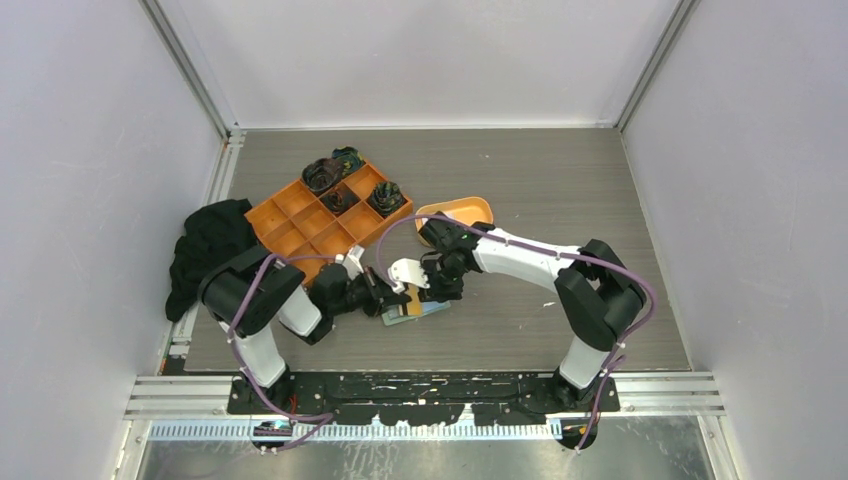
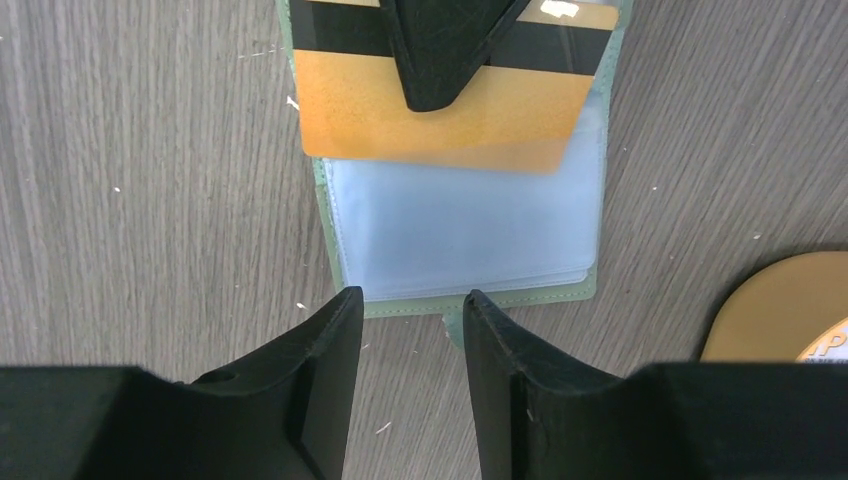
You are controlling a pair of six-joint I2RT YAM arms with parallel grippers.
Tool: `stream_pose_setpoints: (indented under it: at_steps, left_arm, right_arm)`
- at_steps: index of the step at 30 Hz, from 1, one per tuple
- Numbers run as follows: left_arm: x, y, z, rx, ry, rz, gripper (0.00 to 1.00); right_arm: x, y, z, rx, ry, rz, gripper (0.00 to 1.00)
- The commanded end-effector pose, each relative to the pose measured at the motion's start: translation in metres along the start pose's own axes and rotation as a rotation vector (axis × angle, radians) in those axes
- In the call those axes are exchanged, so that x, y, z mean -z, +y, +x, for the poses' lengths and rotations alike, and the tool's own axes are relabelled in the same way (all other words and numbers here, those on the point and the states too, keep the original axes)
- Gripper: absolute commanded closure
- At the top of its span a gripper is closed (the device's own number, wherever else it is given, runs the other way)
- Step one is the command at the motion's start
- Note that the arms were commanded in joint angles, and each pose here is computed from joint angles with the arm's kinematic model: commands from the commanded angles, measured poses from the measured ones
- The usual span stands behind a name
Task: Put the credit cards into the card holder
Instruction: Insert the credit card into the card holder.
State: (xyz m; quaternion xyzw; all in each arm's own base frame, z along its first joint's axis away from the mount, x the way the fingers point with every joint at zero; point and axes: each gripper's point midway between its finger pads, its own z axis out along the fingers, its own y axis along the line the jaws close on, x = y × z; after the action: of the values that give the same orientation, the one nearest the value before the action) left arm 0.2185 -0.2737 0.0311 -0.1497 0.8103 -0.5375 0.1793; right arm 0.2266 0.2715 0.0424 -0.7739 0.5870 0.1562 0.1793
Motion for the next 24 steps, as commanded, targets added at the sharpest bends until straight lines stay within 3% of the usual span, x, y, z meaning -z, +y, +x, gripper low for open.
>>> stream_pose_setpoints:
  at_steps: [1,15,24]
  left_arm:
    - [-0.002,0.019,0.006,0.074,-0.006,-0.071,1.0]
    - [-0.001,0.028,0.003,0.097,-0.078,-0.028,1.0]
    - [0.0,0.028,-0.004,0.095,-0.126,-0.027,1.0]
  right_arm:
    - [-0.004,-0.012,-0.001,0.021,0.01,0.056,0.53]
    - [-0.025,-0.007,0.024,0.041,0.124,0.022,0.63]
    - [-0.027,-0.001,0.023,0.052,0.13,-0.01,0.64]
